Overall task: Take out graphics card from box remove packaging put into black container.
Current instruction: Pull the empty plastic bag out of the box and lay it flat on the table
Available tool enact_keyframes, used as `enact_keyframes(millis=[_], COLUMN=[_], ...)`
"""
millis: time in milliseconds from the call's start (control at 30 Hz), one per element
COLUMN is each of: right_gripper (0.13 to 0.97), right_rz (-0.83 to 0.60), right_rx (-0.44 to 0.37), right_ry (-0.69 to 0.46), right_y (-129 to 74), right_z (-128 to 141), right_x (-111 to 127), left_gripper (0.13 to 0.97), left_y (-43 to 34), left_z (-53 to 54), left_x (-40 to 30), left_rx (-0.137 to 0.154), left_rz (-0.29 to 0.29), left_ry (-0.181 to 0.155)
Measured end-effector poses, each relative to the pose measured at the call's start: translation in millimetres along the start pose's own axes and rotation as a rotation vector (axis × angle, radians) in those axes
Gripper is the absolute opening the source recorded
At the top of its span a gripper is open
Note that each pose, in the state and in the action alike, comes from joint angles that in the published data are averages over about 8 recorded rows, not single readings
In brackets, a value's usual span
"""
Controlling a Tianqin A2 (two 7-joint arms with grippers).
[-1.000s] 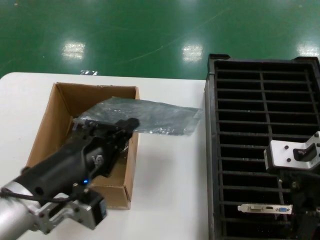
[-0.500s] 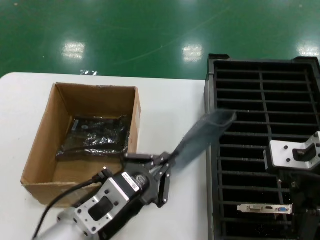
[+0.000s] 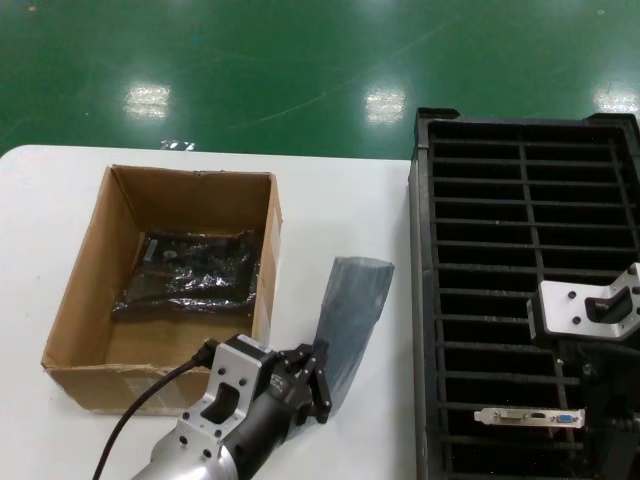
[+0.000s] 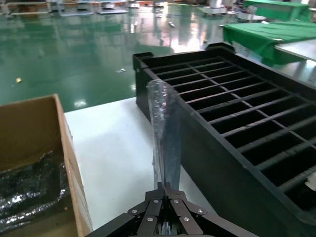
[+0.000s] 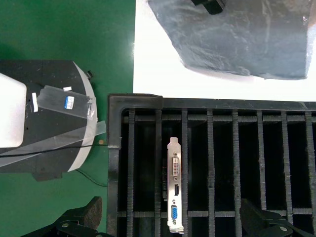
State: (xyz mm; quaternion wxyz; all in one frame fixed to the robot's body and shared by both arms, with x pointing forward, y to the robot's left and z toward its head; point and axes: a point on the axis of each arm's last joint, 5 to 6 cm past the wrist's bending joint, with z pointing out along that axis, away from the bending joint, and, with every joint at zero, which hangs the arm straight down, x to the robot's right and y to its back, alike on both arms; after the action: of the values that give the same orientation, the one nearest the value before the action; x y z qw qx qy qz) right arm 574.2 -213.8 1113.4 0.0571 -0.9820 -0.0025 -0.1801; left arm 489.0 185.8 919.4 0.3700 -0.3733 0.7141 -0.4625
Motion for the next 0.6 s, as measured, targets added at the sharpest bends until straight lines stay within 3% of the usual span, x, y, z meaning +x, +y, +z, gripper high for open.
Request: enact_keyframes(millis=[300, 467, 600], right_gripper=[0.966, 0.966, 0.966], right_rz=[0.0, 0.0, 0.0], right_rx=[0.0, 0.0, 0.0], right_ry=[0.0, 0.0, 0.0], right_y=[0, 0, 0], right_z=[0, 0, 0], right_x=[0, 0, 0], left_gripper=[0.2, 0.256, 0.321], left_y=[1.6, -0.7, -4.4], left_z=[21.7, 25.4, 23.0], left_x=[-4.4, -8.5, -12.7], left_rx=[0.038, 0.069, 0.092], left_rz=[-0.034, 0.002, 0.063], left_ry=[-0.036, -0.04, -0.048])
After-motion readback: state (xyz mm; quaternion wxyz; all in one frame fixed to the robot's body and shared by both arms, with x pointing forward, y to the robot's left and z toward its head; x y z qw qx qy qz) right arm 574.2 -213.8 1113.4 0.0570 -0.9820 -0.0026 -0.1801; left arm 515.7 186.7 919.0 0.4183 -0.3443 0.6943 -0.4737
